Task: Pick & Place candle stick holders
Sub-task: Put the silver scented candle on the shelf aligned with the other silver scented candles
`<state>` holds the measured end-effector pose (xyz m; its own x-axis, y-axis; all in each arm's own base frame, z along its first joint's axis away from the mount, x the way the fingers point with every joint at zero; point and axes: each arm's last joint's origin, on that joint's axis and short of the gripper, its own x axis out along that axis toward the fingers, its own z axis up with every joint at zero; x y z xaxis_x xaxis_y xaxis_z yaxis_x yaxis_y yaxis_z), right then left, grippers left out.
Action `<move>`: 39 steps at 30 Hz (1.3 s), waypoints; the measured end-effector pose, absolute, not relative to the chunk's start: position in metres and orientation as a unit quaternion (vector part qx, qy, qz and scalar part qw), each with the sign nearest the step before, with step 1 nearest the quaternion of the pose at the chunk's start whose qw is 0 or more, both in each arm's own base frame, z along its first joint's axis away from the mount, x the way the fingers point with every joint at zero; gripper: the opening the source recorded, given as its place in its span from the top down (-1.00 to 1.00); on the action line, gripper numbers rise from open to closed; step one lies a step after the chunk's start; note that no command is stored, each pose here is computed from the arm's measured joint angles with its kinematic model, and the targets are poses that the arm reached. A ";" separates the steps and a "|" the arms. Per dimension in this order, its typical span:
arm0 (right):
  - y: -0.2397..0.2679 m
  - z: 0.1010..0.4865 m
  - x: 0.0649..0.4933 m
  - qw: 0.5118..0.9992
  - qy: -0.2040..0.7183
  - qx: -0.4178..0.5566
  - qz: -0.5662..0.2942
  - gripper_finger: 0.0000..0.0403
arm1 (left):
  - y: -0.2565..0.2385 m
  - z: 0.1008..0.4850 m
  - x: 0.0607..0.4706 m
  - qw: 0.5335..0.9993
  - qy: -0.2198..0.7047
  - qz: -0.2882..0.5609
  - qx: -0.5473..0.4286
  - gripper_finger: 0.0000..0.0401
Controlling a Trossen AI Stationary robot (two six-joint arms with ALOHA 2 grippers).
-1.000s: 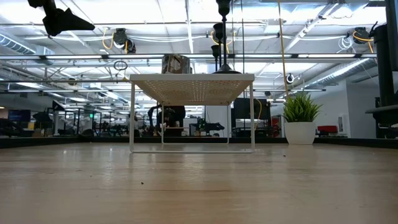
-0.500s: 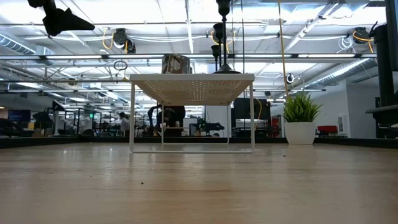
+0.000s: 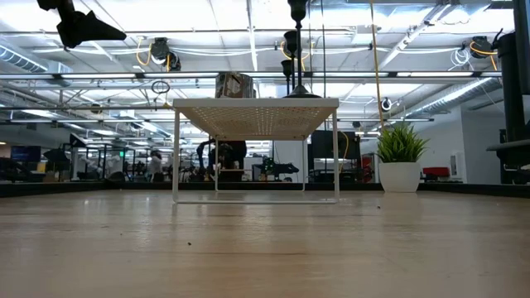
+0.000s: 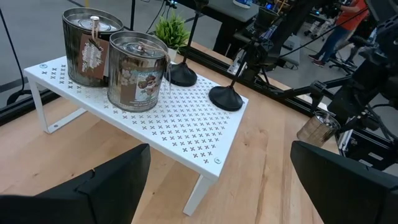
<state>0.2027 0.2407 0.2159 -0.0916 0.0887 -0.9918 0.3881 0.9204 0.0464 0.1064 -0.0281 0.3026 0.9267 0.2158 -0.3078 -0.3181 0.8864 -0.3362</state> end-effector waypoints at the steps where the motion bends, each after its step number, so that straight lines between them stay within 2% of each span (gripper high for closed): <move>1: 0.240 0.214 0.202 0.654 0.729 0.165 -0.116 -0.99 | -0.028 0.303 0.106 0.962 0.132 0.139 -0.194 -0.97; 13: 0.240 0.206 0.201 0.652 0.730 0.170 -0.117 -0.99 | -0.028 0.303 0.106 0.962 0.132 0.139 -0.194 -0.97; 22: 0.247 0.207 0.208 0.677 0.714 0.170 -0.052 -0.99 | -0.028 0.303 0.106 0.962 0.132 0.139 -0.194 -0.97; 39: 0.247 0.207 0.208 0.681 0.713 0.161 -0.046 -0.99 | -0.028 0.303 0.106 0.962 0.132 0.140 -0.194 -0.97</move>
